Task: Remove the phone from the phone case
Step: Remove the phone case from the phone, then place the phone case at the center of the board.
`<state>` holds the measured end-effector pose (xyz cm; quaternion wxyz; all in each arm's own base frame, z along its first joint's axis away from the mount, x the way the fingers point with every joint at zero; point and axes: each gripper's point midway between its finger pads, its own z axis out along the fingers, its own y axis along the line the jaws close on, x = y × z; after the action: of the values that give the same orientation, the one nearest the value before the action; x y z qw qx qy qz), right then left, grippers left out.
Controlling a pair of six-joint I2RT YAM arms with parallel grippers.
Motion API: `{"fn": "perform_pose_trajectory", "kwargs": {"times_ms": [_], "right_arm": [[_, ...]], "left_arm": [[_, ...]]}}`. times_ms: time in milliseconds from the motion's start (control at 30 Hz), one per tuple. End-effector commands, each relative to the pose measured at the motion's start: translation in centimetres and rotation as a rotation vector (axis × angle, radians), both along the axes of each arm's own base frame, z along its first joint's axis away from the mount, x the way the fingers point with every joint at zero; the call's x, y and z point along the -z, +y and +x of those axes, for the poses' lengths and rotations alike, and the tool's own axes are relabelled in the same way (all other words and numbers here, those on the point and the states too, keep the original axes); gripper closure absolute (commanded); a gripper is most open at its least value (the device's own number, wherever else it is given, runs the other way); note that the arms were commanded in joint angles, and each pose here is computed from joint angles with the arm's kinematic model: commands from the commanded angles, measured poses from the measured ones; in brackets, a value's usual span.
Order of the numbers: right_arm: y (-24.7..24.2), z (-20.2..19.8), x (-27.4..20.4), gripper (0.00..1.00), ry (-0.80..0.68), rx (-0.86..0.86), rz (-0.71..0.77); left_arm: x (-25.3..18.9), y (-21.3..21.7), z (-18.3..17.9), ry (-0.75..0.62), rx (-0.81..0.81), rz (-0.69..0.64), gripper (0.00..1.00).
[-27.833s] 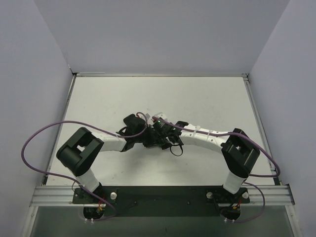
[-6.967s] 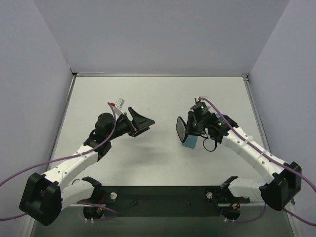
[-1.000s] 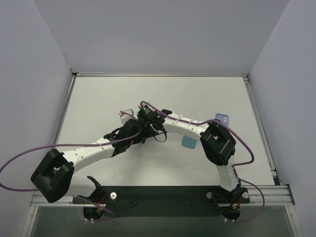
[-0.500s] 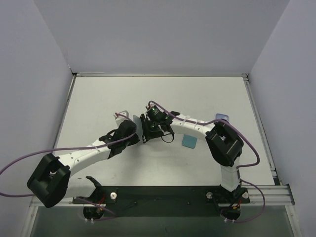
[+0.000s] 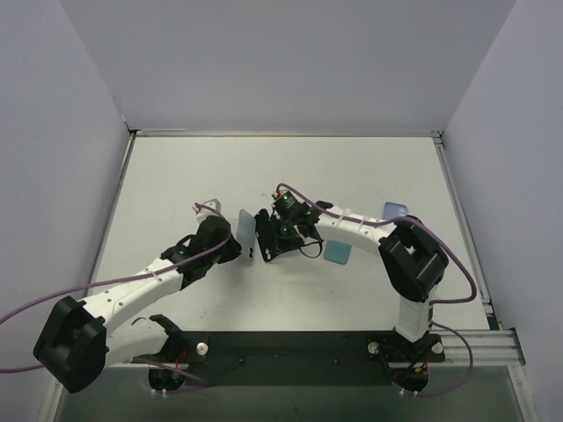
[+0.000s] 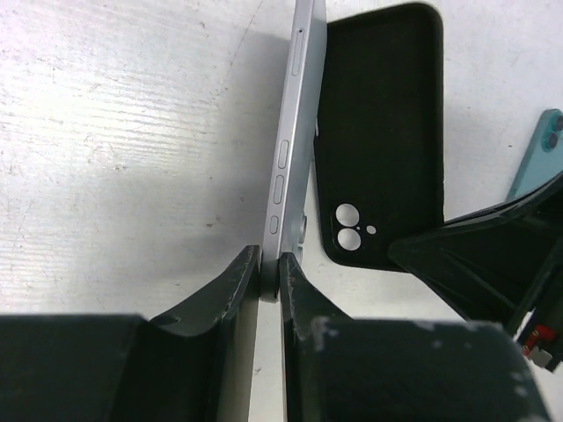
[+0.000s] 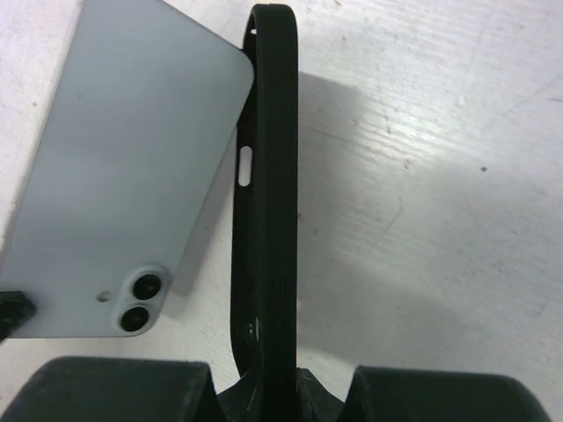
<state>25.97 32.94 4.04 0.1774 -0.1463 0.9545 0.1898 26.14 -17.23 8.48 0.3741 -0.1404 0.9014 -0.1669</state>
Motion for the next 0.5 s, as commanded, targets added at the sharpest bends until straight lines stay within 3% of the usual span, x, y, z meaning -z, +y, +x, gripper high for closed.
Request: {"fn": "perform_pose_trajectory", "kwargs": {"times_ms": [0,267,467], "right_arm": [[-4.9,-1.9,0.2,1.0,0.088,0.018,-0.086],[-7.0,1.7,-1.6,1.0,0.051,0.16,0.025],[-6.9,6.0,-3.7,1.0,-0.006,0.228,0.101]], "left_arm": [[-2.5,2.0,1.2,-0.071,-0.113,-0.033,1.0],[-6.4,1.6,2.5,-0.146,-0.087,-0.153,1.0],[-5.1,1.1,2.8,-0.103,-0.054,-0.236,1.0]]}}
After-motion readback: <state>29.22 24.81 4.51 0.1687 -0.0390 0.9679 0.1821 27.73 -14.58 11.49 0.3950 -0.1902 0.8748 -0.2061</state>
